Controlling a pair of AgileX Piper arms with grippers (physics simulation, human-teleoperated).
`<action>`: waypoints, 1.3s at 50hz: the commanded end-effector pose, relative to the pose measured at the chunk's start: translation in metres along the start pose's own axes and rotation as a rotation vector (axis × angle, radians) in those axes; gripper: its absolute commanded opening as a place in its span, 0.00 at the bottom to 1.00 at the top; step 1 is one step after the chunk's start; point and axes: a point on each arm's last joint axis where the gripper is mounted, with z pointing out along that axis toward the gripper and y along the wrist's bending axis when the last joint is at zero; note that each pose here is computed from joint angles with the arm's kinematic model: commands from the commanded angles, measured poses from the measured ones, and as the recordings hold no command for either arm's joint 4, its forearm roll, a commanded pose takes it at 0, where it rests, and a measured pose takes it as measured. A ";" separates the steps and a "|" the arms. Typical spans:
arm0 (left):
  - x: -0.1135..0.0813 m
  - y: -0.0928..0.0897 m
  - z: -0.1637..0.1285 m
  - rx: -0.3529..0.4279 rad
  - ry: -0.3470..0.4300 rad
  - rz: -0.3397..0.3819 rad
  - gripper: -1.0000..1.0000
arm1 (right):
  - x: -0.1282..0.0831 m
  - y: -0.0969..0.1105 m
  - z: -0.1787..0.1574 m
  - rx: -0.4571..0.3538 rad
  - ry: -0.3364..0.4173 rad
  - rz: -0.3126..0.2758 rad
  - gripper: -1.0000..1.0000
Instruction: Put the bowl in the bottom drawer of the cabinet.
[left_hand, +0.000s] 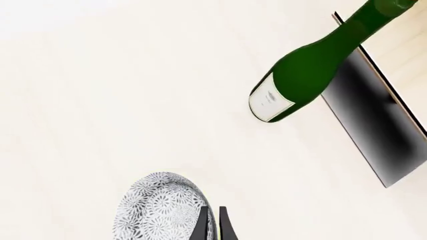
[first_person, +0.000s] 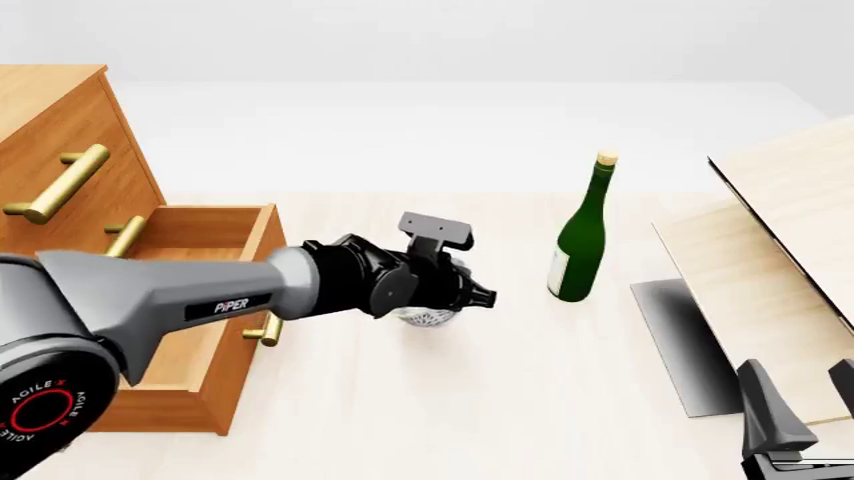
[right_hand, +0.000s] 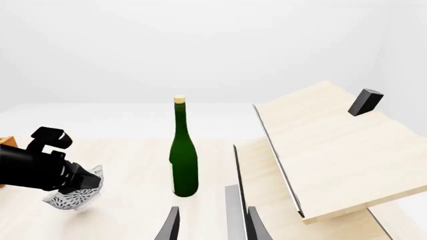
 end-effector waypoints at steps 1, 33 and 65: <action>-0.017 0.005 -0.015 -0.001 -0.067 0.013 0.00 | 0.000 0.000 0.000 0.000 0.000 0.000 1.00; -0.029 0.025 -0.055 -0.022 -0.175 0.014 0.00 | 0.000 0.000 0.000 0.000 0.000 0.000 1.00; -0.031 0.048 -0.093 -0.060 -0.258 -0.022 0.00 | 0.000 0.000 0.000 0.000 0.000 0.000 1.00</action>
